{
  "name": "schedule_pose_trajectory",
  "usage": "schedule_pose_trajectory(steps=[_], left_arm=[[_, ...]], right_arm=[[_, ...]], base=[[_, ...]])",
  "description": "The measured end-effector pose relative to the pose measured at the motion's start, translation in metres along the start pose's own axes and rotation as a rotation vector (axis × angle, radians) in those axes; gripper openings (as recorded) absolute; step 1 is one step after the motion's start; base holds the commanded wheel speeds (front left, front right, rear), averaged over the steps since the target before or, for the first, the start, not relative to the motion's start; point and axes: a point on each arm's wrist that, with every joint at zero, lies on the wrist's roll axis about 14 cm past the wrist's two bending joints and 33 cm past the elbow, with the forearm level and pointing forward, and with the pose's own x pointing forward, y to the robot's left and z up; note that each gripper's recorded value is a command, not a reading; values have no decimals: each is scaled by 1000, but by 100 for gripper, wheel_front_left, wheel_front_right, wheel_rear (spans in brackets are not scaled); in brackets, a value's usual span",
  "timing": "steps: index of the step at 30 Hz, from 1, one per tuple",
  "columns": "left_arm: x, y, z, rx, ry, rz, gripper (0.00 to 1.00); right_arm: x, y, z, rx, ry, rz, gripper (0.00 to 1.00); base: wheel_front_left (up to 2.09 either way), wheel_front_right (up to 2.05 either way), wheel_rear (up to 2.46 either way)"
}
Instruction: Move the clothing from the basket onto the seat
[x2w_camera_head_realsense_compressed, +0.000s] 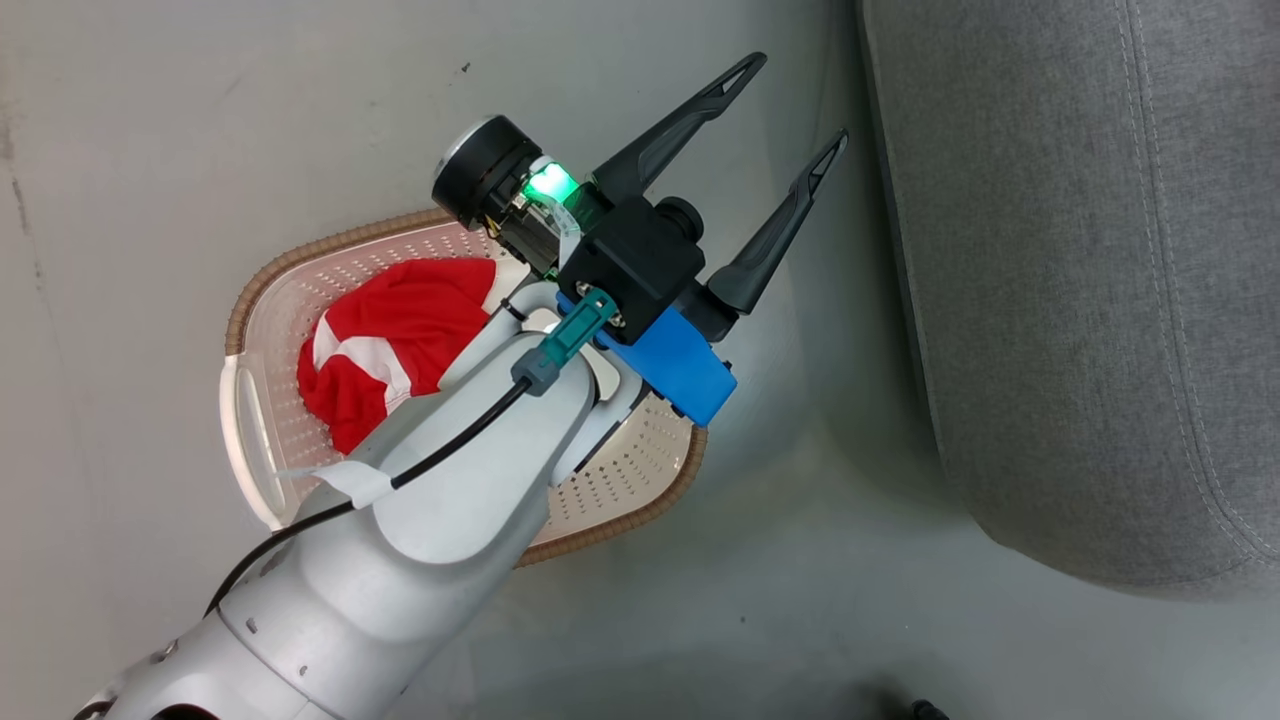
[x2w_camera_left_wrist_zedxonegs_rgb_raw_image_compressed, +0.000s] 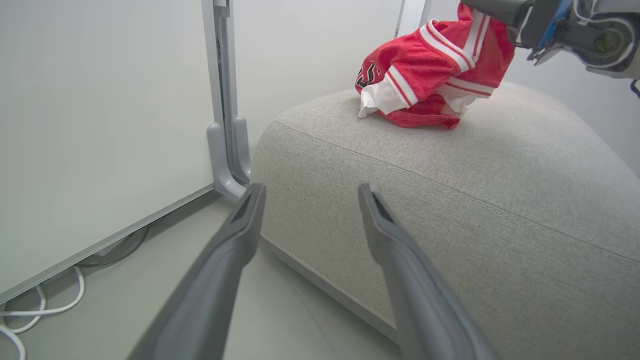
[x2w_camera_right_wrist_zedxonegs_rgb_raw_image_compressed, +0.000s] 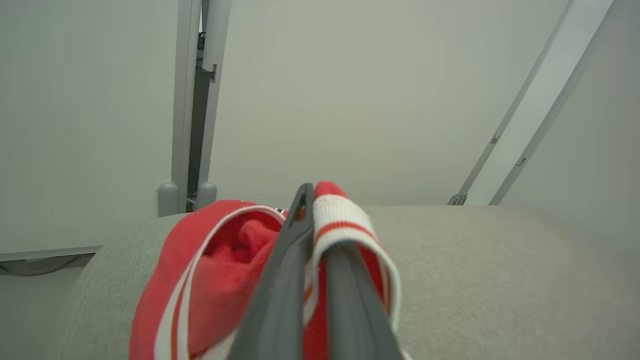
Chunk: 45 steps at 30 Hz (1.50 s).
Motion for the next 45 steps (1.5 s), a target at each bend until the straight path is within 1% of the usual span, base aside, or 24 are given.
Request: schedule_pose_trajectory(steps=[5, 8, 9, 10, 11, 12, 18, 24, 28, 32, 34, 38, 45], left_arm=[[0, -2, 4, 1, -7, 0, 100], [0, -2, 7, 5, -9, 1, 100], [-1, -2, 7, 8, -9, 1, 100], [-2, -1, 7, 9, -7, 3, 100], [-2, -1, 8, 10, -6, 7, 100], [-3, -2, 9, 11, -5, 8, 100], [-7, -11, 25, 19, -17, 8, 100], [-17, -22, 49, 30, -42, 29, 100], [-28, -28, 66, 38, -65, 53, 100], [-43, -27, 80, 49, -81, 106, 100], [-52, -25, 89, 52, -99, 140, 100], [-74, -16, 105, 65, -130, 224, 100], [-129, 12, 131, 88, -198, 421, 100]], right_arm=[[-35, 13, -46, 41, 127, 8, 0], [-52, 18, -63, 62, 179, 8, 0], [-54, 18, -63, 66, 183, 5, 25], [-57, 18, -63, 70, 182, 3, 25], [-59, 17, -61, 74, 179, 2, 47], [-62, 17, -60, 79, 178, 0, 100], [-95, 9, -59, 97, 204, -14, 100], [-137, 3, -58, 113, 242, -14, 100], [-152, 1, -37, 126, 199, -1, 100], [-162, 6, -9, 125, 130, 42, 100], [-166, 13, 4, 139, 95, 66, 100], [-172, 37, 33, 186, 19, 133, 100], [-183, 91, 75, 273, -84, 277, 100]], base=[[0, 0, 0], [0, 0, 0], [0, 0, 0], [0, 0, 0], [0, 0, 0], [0, 0, 0], [0, 0, 0], [0, 0, 0], [0, 0, 0], [0, 0, 0], [0, 0, 0], [0, 0, 0], [0, 0, 0]])
